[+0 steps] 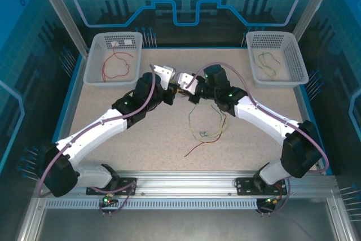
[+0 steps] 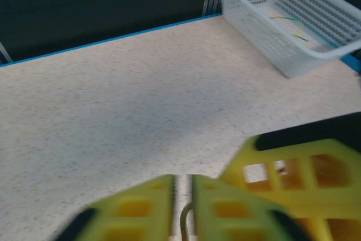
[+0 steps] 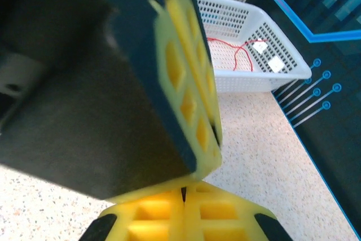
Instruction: Untangle the cables
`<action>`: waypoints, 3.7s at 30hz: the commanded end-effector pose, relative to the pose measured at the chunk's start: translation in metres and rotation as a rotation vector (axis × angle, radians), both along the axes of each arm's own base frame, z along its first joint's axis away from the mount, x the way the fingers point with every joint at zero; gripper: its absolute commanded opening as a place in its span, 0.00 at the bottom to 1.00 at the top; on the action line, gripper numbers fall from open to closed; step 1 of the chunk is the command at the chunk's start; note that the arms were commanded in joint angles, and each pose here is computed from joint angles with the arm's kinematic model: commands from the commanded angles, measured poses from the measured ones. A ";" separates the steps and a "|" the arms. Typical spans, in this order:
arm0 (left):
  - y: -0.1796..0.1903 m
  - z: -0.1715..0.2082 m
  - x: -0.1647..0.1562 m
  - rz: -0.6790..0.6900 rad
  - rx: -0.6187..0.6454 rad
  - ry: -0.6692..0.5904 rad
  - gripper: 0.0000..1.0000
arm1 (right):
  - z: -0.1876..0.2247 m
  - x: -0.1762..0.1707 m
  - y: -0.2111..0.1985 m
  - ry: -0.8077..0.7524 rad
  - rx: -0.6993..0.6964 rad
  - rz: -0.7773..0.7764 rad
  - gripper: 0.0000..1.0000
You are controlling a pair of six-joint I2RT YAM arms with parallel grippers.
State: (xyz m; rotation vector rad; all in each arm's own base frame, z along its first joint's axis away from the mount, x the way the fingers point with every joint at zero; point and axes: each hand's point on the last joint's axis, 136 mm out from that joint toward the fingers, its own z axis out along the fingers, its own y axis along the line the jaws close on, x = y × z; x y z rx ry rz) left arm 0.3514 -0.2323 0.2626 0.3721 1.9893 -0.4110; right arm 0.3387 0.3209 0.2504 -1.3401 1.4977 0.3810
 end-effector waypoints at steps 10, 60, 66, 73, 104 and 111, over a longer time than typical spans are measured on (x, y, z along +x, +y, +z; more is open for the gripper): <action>0.055 0.050 -0.031 0.129 -0.265 -0.283 0.60 | 0.043 0.009 -0.027 0.102 0.260 -0.093 0.00; -0.048 -0.119 -0.158 -0.532 -0.002 0.189 0.71 | 0.003 0.016 -0.116 0.453 0.335 -0.655 0.72; -0.051 -0.152 -0.175 -0.530 0.077 0.315 0.71 | 0.001 -0.003 -0.136 0.417 0.397 -0.669 0.72; -0.052 -0.186 -0.173 -0.499 0.119 0.375 0.78 | -0.001 -0.003 -0.129 0.401 0.464 -0.625 0.72; -0.043 -0.025 -0.124 -0.438 -0.105 0.051 0.00 | -0.058 -0.087 -0.101 0.304 0.473 -0.319 0.83; -0.050 -0.013 -0.120 -0.458 -0.134 0.033 0.00 | -0.036 -0.102 -0.078 0.157 0.426 -0.203 0.84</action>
